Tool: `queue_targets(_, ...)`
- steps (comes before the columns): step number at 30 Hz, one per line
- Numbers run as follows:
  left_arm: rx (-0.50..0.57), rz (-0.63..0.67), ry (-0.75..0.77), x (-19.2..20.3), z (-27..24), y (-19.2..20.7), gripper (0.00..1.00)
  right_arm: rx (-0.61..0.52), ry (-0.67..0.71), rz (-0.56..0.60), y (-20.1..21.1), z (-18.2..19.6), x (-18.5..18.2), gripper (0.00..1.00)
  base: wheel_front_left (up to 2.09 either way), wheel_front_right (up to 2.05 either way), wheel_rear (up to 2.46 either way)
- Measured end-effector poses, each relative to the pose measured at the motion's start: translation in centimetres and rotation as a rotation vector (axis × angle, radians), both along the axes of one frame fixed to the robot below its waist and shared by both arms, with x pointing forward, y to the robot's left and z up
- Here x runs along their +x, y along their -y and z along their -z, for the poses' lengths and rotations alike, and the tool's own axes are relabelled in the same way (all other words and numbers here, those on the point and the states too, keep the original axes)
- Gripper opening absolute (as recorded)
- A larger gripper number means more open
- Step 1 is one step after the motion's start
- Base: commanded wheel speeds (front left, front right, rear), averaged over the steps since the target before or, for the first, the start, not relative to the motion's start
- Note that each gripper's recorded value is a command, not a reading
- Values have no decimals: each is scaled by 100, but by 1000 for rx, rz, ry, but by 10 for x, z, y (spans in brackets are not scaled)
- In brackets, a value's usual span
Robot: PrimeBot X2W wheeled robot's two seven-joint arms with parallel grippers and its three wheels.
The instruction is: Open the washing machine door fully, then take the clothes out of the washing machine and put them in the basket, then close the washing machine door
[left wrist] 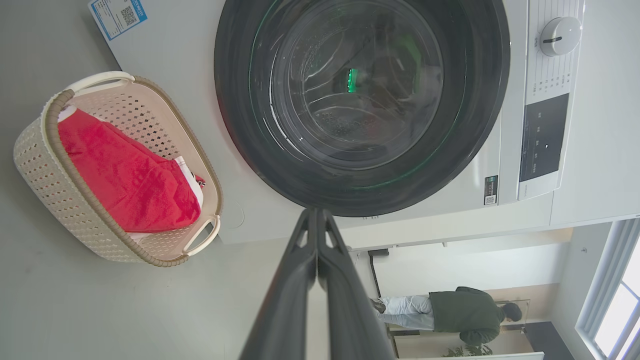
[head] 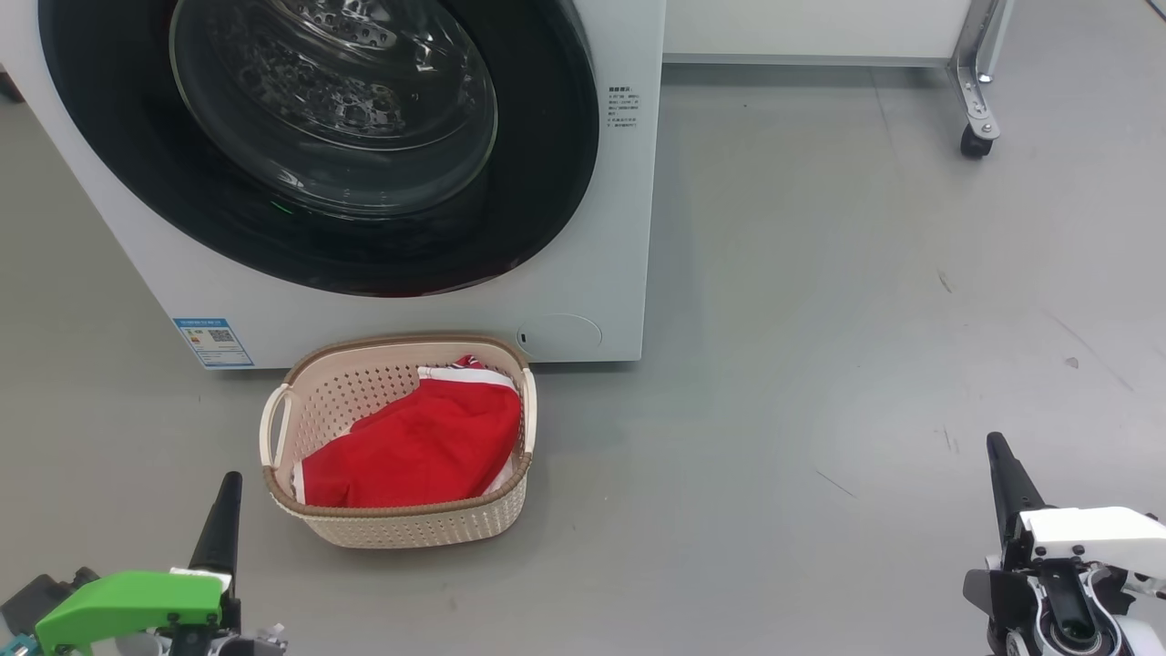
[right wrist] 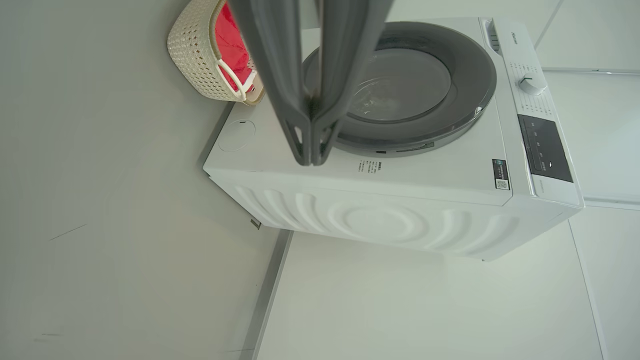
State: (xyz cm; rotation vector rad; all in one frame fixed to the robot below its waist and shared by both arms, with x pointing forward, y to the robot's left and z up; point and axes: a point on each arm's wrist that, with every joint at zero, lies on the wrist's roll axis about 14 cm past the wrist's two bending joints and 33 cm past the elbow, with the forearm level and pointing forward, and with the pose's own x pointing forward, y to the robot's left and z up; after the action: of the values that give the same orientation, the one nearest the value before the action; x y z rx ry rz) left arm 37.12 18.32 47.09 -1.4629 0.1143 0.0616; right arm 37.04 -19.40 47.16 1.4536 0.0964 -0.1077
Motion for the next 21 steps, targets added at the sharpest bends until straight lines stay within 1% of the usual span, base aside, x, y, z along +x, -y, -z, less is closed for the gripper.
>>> queue_targets(10, -99, -8, 10, 2, -3, -2, 0, 124, 35, 26, 9, -6, 2, 0, 0, 0, 0)
queue_targets(21, -101, -11, 12, 2, -4, -3, 0, 128, 37, 27, 9, -7, 3, 0, 0, 0, 0)
